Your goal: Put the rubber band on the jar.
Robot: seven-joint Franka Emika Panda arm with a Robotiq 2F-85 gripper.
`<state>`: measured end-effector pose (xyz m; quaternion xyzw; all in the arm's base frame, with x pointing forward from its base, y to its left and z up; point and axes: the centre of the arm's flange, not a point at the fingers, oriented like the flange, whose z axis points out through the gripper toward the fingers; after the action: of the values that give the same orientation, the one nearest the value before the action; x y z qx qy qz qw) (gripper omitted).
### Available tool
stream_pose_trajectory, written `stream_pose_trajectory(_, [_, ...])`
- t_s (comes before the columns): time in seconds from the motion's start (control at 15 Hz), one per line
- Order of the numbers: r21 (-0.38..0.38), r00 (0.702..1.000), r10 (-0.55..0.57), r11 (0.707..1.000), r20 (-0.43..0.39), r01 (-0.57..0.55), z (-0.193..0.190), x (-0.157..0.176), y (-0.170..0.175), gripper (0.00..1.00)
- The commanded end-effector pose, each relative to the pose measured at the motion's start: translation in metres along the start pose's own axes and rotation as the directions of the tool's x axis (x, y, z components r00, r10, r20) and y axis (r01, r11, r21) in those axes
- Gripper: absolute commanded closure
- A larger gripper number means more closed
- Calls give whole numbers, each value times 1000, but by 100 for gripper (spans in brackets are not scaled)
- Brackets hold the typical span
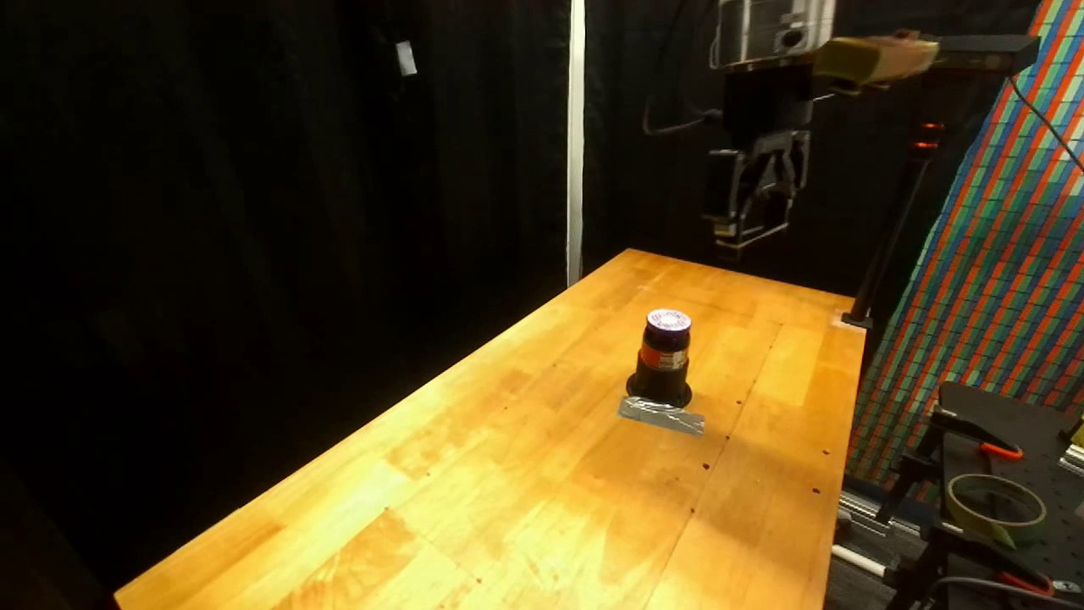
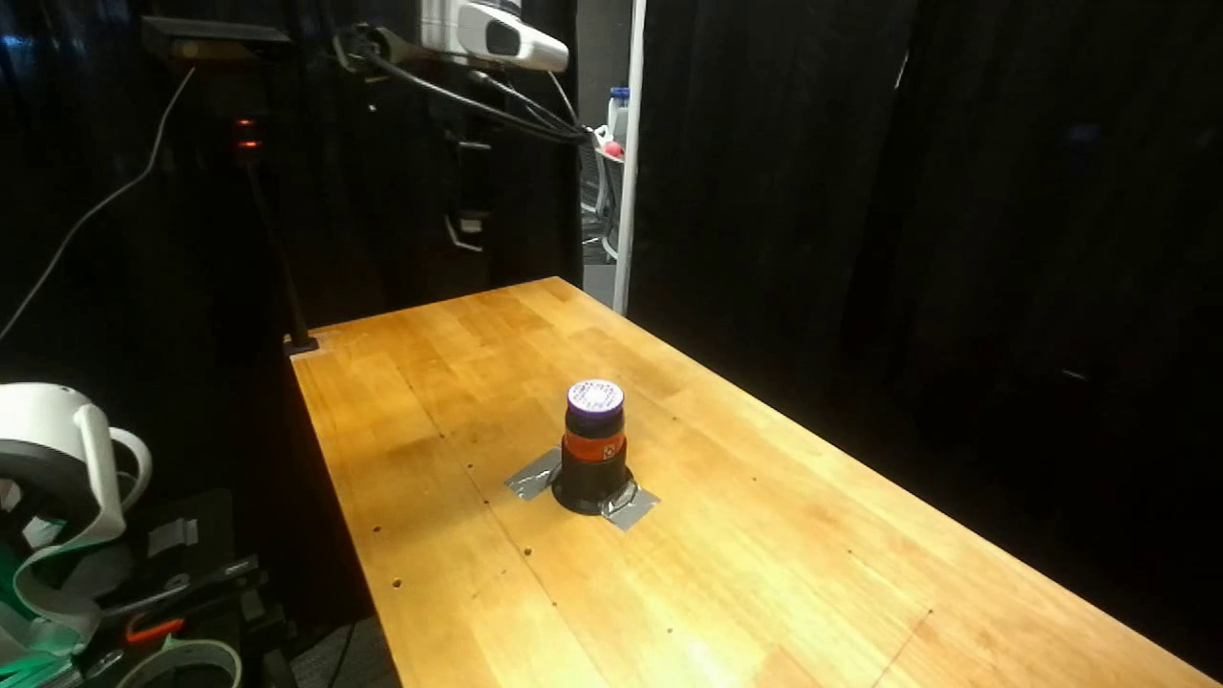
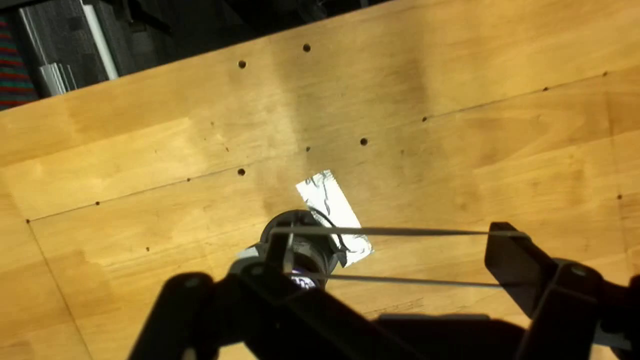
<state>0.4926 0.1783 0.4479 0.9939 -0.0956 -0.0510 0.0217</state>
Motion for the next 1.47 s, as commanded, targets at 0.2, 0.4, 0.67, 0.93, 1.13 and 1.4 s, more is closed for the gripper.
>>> stream_pose_trajectory(0.2, [-15, 990, 126, 992, 56, -125, 41, 152, -17, 0])
stream_pose_trajectory(0.4, [-23, 981, 170, 985, 90, -168, 73, 207, -11, 0])
stream_pose_trajectory(0.67, [-55, 968, 211, 977, 134, -205, 109, 242, 9, 0])
stream_pose_trajectory(0.93, [-96, 953, 223, 974, 205, -207, 127, 250, 23, 0])
stream_pose_trajectory(1.13, [-101, 944, 225, 973, 243, -206, 140, 243, 26, 0])
stream_pose_trajectory(1.4, [-97, 929, 237, 971, 284, -218, 159, 240, 31, 0])
